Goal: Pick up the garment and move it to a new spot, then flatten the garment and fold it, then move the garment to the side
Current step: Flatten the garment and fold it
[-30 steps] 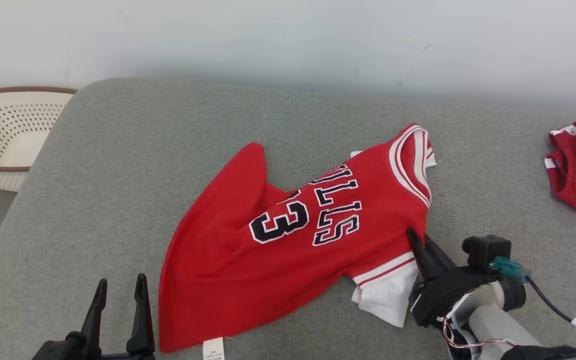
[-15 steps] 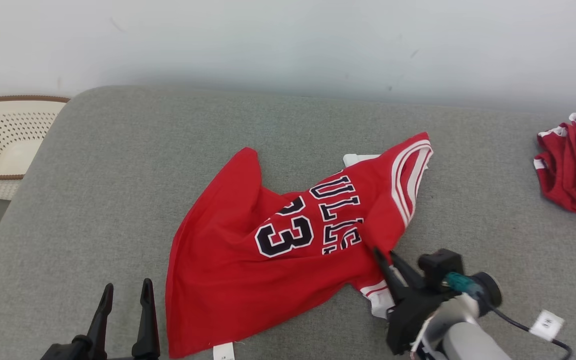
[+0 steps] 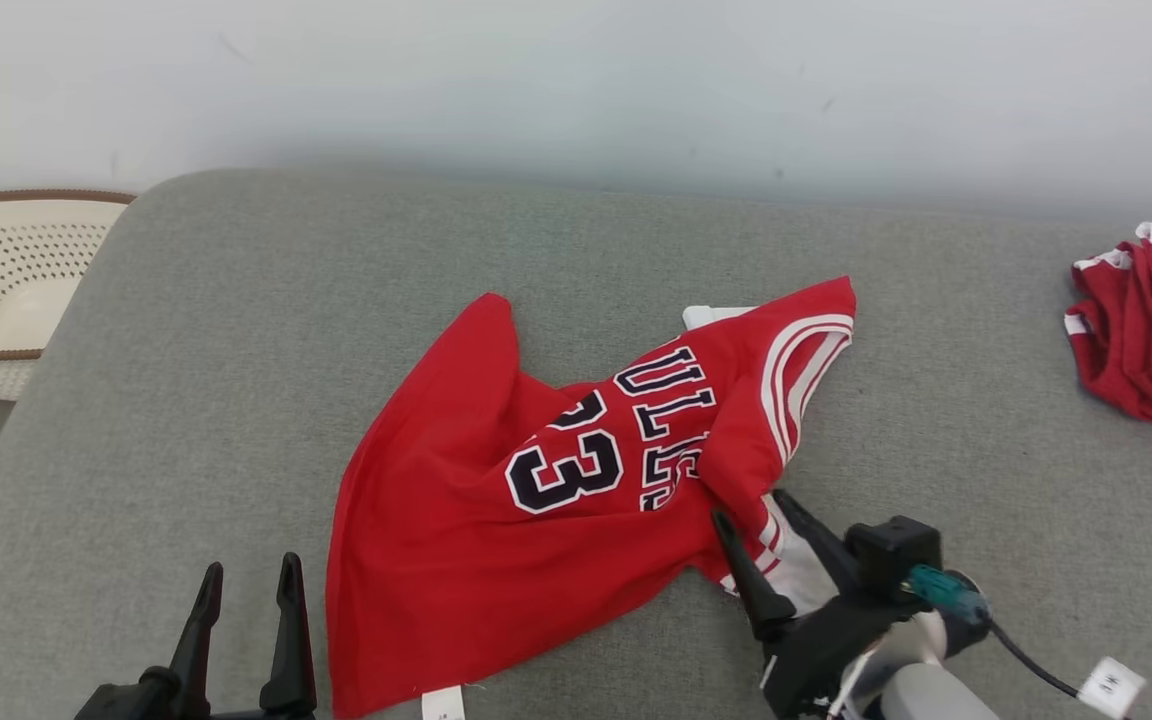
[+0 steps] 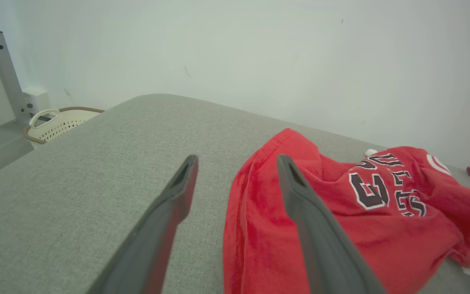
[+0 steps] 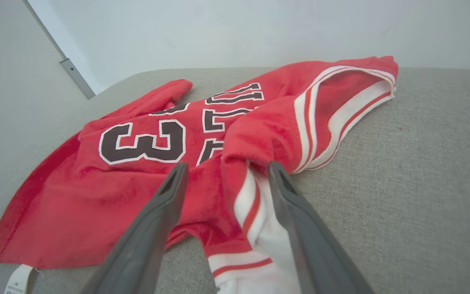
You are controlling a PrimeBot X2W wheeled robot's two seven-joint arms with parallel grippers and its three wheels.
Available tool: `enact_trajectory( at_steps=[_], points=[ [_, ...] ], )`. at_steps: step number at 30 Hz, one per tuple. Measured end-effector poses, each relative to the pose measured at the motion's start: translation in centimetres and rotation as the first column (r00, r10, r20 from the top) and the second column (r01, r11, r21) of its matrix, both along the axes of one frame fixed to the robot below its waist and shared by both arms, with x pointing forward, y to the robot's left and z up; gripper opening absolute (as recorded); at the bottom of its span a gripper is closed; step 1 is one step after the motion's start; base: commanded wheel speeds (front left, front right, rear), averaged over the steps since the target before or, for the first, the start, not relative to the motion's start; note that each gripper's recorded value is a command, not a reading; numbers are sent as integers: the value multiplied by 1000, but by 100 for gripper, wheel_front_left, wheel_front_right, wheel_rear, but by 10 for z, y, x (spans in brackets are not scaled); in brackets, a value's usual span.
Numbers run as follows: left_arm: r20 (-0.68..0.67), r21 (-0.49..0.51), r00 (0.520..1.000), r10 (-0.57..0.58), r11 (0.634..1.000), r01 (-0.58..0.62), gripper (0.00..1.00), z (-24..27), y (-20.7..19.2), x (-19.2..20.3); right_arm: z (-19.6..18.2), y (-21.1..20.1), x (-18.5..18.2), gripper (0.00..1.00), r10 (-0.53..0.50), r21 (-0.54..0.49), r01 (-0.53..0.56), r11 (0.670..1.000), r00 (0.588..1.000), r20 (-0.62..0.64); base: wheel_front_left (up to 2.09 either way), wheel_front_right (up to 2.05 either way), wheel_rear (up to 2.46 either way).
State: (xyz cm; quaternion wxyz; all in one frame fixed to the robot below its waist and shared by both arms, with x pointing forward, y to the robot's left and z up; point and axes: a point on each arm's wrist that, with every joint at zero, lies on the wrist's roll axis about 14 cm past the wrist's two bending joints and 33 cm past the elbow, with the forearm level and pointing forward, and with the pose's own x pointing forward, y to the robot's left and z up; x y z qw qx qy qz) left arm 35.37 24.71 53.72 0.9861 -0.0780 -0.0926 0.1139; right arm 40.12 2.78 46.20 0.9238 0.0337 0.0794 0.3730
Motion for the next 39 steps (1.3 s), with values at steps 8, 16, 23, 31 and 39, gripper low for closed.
enact_trajectory(
  at_steps=[8, 16, 23, 31, 39],
  points=[
    [0, -1, 999, -36, 999, 36, 100, -1, -11, 8, 12, -66, 12, 100, -175, 42, 174, 984, 984, 21, 0, 0, 0],
    [-5, 0, 999, -35, 999, 35, 100, -2, -10, 8, -4, -88, 16, 100, -235, -13, 234, 972, 972, -30, 0, 0, 0],
    [-9, 1, 1000, -28, 1000, 28, 100, -3, -8, 6, -17, -63, 15, 100, -181, -25, 180, 983, 981, -74, 0, 0, 0],
    [-14, 3, 1000, -7, 1000, 7, 100, -4, -1, 2, -38, -41, 9, 100, -112, -76, 103, 992, 985, -132, 0, 0, 0],
    [-16, 2, 1000, 2, 1000, -2, 100, -5, 1, 1, -44, -29, 7, 56, -77, -89, 65, 994, 988, -133, 0, 0, 0]
  ],
)
